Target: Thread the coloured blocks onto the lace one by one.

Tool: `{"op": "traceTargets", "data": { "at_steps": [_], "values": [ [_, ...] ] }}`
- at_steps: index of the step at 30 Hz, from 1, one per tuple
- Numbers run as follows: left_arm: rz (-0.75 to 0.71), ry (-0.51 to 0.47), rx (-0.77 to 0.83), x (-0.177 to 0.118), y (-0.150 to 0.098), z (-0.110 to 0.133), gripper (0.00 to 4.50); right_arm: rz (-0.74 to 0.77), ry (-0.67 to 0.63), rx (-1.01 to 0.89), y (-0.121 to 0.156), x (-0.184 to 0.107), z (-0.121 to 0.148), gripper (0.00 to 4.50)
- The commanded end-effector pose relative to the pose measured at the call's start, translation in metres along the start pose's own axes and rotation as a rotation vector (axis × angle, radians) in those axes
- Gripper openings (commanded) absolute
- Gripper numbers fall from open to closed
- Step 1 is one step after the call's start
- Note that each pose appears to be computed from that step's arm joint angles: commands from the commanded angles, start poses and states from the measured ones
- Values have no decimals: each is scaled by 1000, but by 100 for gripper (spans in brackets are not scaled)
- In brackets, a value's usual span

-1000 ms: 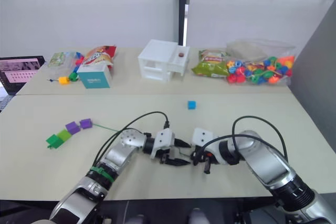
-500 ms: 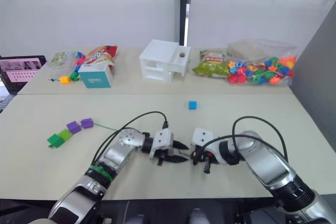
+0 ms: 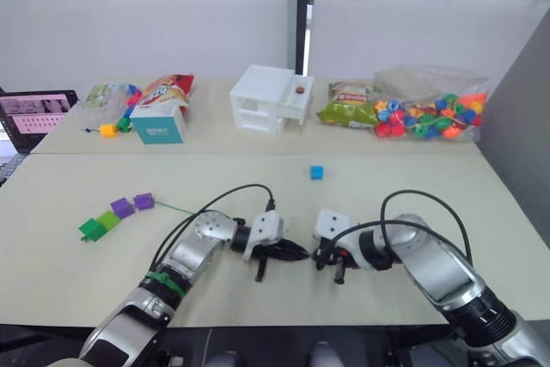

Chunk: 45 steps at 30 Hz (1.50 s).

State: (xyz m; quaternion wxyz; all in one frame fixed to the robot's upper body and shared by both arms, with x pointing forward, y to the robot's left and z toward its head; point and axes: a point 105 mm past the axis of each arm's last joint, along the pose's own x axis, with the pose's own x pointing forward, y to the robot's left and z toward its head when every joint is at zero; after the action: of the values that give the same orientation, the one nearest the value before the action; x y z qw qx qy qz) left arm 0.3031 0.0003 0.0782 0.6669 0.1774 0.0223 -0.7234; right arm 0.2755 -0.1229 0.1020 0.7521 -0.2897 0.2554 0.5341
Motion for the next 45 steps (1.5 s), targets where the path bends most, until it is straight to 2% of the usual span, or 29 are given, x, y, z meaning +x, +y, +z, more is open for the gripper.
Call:
{"op": "traceTargets", "data": {
  "at_steps": [1,3,9,10,12,13,17,20,21,26,32,37,41,45],
  "values": [
    [-1,-29,22,0,1,8,1,-13,-7,-8,1,-3,4,33],
    [1,-23,25,-1,1,7,0,-18,-7,-5,0,-6,4,91],
    [22,-9,27,-5,4,2,0,-57,-13,18,-6,-23,2,306],
    [31,-6,27,-6,5,1,0,-51,-23,30,-4,-28,3,326],
    [46,-3,26,-8,7,0,0,-52,-50,43,-3,-35,6,326],
    [57,3,26,-11,8,-2,0,-69,-106,80,-7,-42,11,326],
    [99,25,18,-26,8,-10,0,-257,-287,188,-41,-77,21,326],
    [112,32,11,-32,8,-12,0,-325,-343,208,-52,-84,23,326],
    [128,37,8,-35,8,-14,0,-406,-369,213,-65,-84,23,326],
    [188,49,3,-47,11,-17,0,-671,-484,267,-111,-66,30,326],
    [206,51,-4,-49,9,-16,0,-791,-503,302,-129,-34,34,326],
    [219,61,-22,-51,5,-18,0,-823,-602,453,-146,-3,44,326],
    [204,99,-16,-53,2,-22,0,-851,-583,479,-153,13,39,326],
    [210,91,-16,-53,3,-19,0,-833,-589,483,-153,23,40,326]
  ]
}}
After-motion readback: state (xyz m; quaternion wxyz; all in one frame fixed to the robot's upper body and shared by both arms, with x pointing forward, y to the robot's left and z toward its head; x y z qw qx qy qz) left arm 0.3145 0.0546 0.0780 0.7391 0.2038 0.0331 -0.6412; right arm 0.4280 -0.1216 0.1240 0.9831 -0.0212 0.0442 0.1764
